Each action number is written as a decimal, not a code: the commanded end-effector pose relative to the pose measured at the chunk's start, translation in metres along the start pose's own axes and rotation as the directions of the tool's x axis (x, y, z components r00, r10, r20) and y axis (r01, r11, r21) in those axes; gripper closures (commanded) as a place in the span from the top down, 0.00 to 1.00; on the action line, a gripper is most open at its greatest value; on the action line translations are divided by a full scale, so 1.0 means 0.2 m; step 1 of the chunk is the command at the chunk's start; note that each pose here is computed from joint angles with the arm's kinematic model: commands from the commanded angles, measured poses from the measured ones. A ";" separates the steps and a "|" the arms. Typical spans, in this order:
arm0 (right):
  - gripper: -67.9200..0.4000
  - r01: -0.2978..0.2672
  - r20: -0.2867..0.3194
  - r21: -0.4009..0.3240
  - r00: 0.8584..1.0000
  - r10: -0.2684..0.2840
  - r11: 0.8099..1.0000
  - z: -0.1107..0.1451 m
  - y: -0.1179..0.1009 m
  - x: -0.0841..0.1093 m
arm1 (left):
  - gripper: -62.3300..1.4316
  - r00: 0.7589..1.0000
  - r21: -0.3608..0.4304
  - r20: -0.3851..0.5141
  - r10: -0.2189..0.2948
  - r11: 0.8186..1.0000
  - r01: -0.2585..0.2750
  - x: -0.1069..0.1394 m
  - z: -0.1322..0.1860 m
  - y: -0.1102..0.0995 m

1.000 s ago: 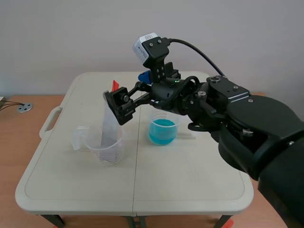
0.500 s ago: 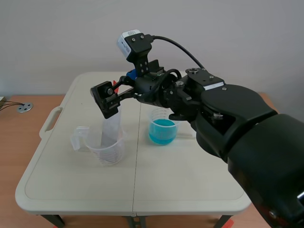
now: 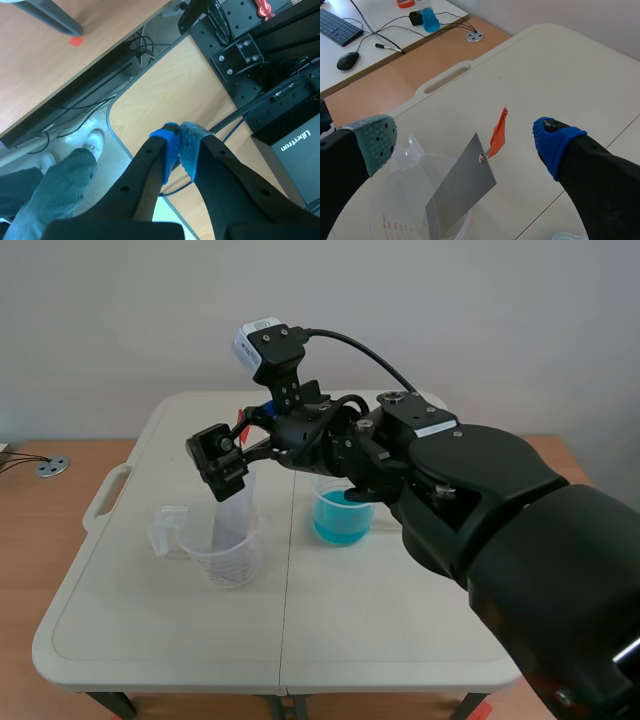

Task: Hold the metal plate by the orange handle, dip it into the blue solution, take it out and point at it, then put the plate back in the beaker on the left.
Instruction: 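Lift the metal plate out of the left beaker, then move the plate over the blue solution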

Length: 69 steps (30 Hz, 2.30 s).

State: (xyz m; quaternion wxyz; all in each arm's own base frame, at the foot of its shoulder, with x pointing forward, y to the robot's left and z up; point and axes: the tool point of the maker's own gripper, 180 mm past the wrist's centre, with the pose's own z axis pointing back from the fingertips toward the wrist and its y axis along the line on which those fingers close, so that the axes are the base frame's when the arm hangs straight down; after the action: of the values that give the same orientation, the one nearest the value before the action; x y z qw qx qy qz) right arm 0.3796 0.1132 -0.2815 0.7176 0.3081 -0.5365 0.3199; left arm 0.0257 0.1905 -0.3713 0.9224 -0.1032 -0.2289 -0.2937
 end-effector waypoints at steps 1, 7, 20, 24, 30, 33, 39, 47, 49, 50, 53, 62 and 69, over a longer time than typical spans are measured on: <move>0.74 -0.014 0.037 0.008 0.999 0.014 1.000 -0.02 0.00 0.09 | 0.07 1.000 -0.010 0.015 0.011 1.000 -0.011 0.02 0.00 -0.02; 0.60 -0.015 0.029 0.007 0.999 0.014 1.000 -0.02 0.00 0.08 | 0.07 1.000 -0.010 0.015 0.011 1.000 -0.011 0.02 0.00 -0.02; 0.39 -0.022 0.020 0.006 1.000 0.022 1.000 -0.03 -0.01 0.10 | 0.07 1.000 -0.010 0.015 0.011 1.000 -0.011 0.02 0.00 -0.02; 0.37 -0.026 0.009 0.001 1.000 0.026 1.000 -0.03 -0.03 0.10 | 0.07 1.000 -0.010 0.014 0.011 1.000 -0.011 0.02 0.00 -0.02; 0.26 -0.025 -0.006 -0.007 1.000 0.025 1.000 -0.04 -0.06 0.08 | 0.07 0.999 -0.009 -0.033 0.011 1.000 -0.011 -0.02 0.00 -0.02; 0.21 -0.025 -0.006 -0.006 1.000 0.025 1.000 -0.04 -0.06 0.08 | 0.07 0.998 -0.009 -0.054 0.011 1.000 -0.011 -0.04 0.00 -0.02; 0.06 -0.025 -0.005 -0.006 1.000 0.025 1.000 -0.04 -0.06 0.08 | 0.07 0.998 -0.009 -0.055 0.010 1.000 -0.011 -0.04 0.00 -0.02; 0.02 -0.024 -0.002 -0.005 1.000 0.024 1.000 -0.04 -0.05 0.08 | 0.07 0.998 -0.009 -0.059 0.010 1.000 -0.011 -0.05 0.00 -0.02; 0.02 -0.024 -0.003 -0.005 1.000 0.024 1.000 -0.04 -0.05 0.08 | 0.07 0.998 -0.009 -0.059 0.010 1.000 -0.011 -0.05 0.00 -0.02; 0.02 -0.024 -0.003 -0.001 1.000 0.024 1.000 -0.04 -0.05 0.08 | 0.07 0.998 -0.009 -0.059 0.010 1.000 -0.011 -0.05 0.00 -0.02; 0.02 -0.027 0.001 0.034 1.000 0.027 0.999 -0.04 -0.02 0.08 | 0.07 0.998 -0.009 -0.058 0.010 1.000 -0.011 -0.05 0.00 -0.02; 0.02 -0.016 0.075 0.114 0.997 0.008 0.993 -0.02 0.08 0.11 | 0.07 0.998 -0.009 -0.058 0.011 1.000 -0.011 -0.05 0.00 -0.02; 0.02 -0.009 0.091 0.162 0.996 -0.006 0.987 0.00 0.14 0.09 | 0.07 0.998 -0.009 -0.058 0.011 1.000 -0.011 -0.05 0.00 -0.02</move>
State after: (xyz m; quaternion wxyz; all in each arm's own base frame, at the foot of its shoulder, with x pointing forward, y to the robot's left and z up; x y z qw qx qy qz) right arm 0.3604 0.1261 -0.2774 0.6815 0.3703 -0.5265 0.3484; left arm 0.0165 0.1970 -0.3771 0.9299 -0.0927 -0.1962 -0.2972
